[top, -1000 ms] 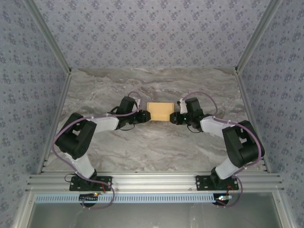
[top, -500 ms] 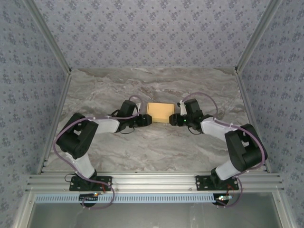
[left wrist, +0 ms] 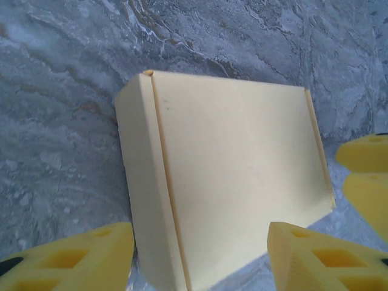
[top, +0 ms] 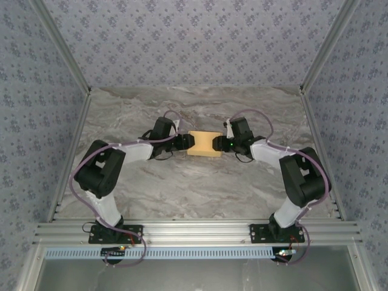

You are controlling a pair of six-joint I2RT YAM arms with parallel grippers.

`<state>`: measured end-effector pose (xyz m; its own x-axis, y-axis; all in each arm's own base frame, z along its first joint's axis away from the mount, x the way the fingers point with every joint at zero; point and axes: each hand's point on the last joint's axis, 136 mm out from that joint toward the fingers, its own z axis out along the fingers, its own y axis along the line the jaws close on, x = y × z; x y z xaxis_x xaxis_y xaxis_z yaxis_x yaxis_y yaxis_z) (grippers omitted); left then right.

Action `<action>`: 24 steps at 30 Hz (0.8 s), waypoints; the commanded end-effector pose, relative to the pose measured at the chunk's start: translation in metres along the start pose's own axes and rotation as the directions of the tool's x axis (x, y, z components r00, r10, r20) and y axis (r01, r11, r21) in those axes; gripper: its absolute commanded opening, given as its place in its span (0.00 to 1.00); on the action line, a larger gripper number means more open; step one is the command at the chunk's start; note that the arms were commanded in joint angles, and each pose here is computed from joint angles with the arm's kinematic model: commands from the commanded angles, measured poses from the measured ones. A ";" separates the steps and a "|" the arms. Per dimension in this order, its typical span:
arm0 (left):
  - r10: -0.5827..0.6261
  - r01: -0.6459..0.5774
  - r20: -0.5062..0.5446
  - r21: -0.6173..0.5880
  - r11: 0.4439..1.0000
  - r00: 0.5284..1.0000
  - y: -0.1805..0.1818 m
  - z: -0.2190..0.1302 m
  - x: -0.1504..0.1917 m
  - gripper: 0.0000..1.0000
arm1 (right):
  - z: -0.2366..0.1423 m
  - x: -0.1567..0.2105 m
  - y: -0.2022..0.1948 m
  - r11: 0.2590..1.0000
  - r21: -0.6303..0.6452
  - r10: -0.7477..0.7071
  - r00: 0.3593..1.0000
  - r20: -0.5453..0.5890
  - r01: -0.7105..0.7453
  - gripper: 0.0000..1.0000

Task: Fold the paper box

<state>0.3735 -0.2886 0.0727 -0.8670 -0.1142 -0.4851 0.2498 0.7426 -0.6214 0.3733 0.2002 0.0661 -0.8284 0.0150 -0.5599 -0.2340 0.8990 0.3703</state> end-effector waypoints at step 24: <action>-0.030 0.033 0.047 -0.073 0.997 0.998 0.044 0.022 -0.061 0.53 | 0.038 -0.085 0.007 0.999 0.008 0.052 0.994 0.100 -0.053 0.55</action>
<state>0.4440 -0.2680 0.0568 -0.8542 -0.1799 -0.4879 0.1794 0.7787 -0.6012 0.4494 0.2306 0.0759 -0.8034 0.1004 -0.5869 -0.2011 0.8820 0.4262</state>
